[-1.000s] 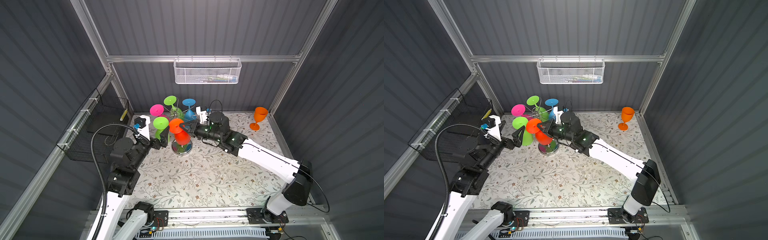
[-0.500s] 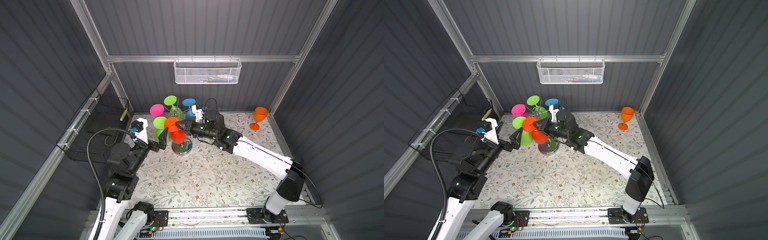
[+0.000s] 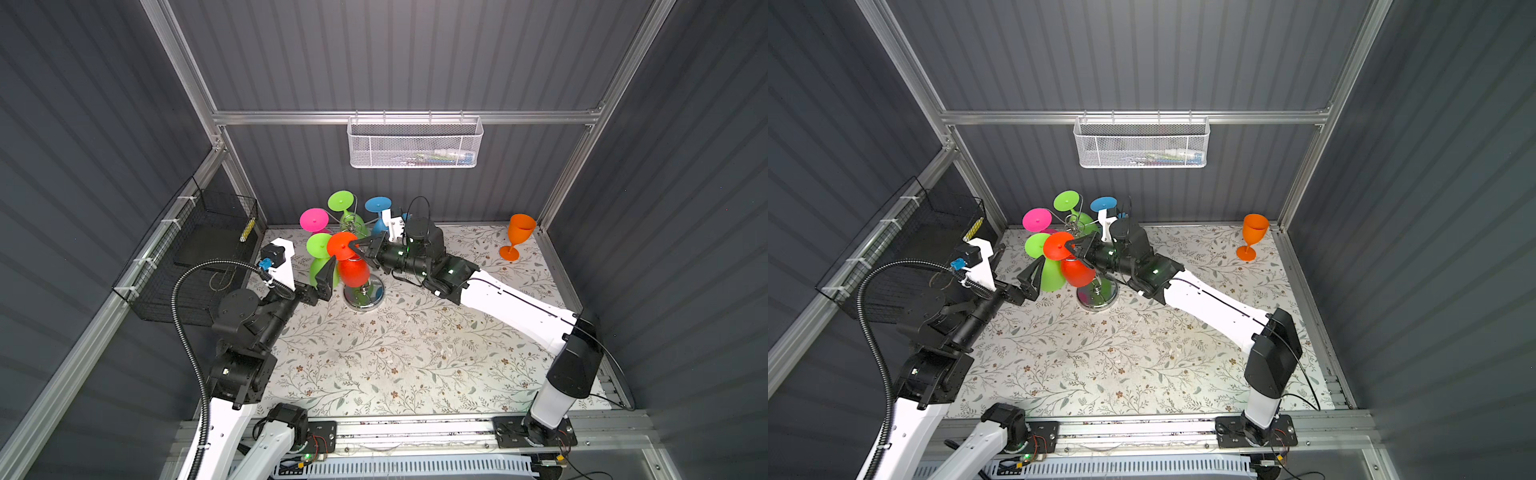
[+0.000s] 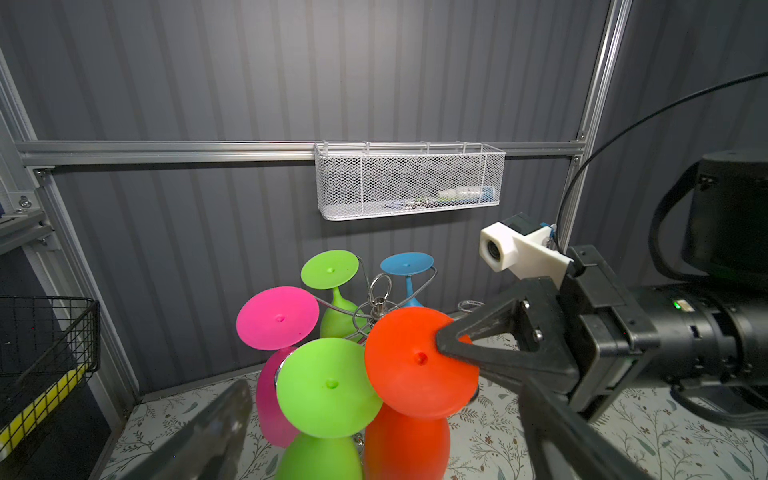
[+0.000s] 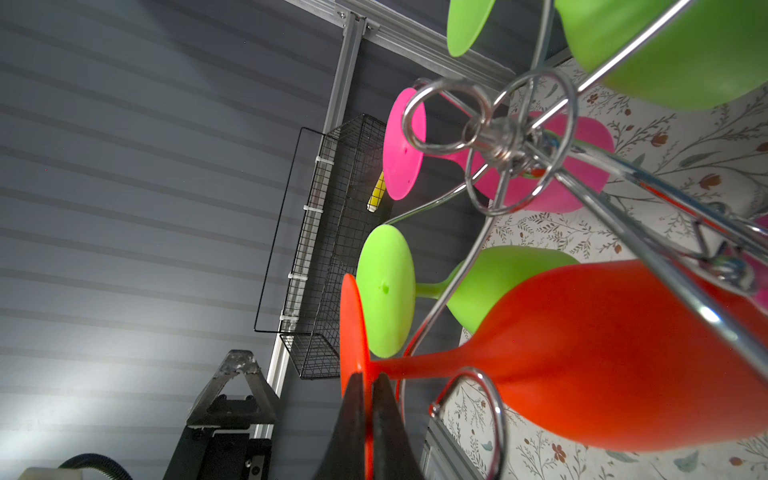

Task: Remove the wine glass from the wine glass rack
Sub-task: 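Pull the red glass off its rack hook with the right gripper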

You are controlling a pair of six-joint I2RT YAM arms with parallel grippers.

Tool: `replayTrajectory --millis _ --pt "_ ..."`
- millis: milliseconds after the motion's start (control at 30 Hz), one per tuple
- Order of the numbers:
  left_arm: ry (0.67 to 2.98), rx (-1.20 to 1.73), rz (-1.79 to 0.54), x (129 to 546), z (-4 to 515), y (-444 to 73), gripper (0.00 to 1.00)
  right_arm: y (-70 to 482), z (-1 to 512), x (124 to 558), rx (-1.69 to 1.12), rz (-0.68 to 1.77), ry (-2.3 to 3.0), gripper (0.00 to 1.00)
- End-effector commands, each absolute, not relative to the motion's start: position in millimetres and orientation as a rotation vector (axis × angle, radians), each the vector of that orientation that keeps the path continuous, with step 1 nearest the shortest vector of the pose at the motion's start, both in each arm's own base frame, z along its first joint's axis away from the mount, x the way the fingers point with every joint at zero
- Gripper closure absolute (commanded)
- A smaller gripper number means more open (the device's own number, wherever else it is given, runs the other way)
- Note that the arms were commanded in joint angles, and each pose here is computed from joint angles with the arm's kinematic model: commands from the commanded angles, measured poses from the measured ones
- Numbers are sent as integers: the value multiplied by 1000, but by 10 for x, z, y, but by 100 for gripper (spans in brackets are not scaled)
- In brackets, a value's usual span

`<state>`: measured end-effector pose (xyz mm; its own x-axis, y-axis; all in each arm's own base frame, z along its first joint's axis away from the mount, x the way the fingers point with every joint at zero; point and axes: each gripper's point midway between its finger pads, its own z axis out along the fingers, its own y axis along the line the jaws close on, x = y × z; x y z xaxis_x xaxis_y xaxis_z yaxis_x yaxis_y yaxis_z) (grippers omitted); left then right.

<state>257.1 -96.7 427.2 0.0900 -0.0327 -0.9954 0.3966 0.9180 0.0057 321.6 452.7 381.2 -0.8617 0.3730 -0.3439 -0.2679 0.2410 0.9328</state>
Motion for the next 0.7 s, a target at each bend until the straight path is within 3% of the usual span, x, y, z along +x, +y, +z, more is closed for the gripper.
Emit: replayTrajectory --millis 0,667 --pt "1410 325 -318 2530 4342 -967 0 4422 4078 3301 122 1696 1907 97" --pt "1415 324 -315 2543 4319 -965 0 4143 4065 3474 228 1671 1856 97"
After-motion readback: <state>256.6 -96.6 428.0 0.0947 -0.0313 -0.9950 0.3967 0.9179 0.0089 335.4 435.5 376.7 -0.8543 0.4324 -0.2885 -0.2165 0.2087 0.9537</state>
